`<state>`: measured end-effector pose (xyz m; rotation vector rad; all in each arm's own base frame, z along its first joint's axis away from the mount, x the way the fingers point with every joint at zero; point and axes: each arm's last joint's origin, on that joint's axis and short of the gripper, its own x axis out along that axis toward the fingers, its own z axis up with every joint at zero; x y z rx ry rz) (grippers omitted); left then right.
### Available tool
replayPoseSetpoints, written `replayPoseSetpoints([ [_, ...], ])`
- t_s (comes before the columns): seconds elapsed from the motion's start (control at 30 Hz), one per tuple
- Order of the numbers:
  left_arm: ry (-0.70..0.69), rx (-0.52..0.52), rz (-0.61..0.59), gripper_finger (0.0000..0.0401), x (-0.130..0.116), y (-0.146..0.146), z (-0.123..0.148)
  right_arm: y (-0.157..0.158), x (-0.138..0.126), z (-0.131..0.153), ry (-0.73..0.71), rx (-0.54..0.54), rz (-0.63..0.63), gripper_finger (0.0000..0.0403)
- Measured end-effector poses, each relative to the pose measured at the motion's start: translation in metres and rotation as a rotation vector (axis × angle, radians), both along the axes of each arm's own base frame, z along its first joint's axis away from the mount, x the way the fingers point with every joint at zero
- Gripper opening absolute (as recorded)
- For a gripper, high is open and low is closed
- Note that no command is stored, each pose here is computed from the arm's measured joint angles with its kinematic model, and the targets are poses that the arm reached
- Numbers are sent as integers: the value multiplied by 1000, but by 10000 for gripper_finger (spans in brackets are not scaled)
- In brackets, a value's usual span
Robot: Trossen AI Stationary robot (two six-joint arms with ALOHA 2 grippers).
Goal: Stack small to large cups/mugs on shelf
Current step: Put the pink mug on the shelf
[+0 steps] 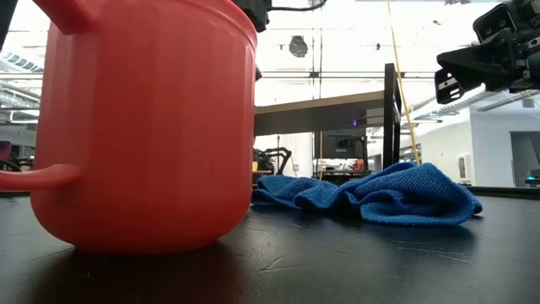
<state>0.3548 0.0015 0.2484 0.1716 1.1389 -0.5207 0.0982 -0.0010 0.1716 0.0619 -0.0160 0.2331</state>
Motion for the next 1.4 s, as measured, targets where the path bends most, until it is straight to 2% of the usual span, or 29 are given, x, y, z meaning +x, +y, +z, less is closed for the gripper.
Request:
replayPoseSetpoints([
  [0.3,21,3,-16,195,8,-1,-15,0,1,-1,16,1,1,0],
  [0.97,-16,18,-17,190,9,2,-10,0,2,-2,27,3,1,0],
  [1.17,-17,16,-12,143,9,2,-10,0,2,-2,26,3,1,0],
  [1.4,-16,32,-4,56,9,2,-11,0,2,-2,25,3,1,0],
])
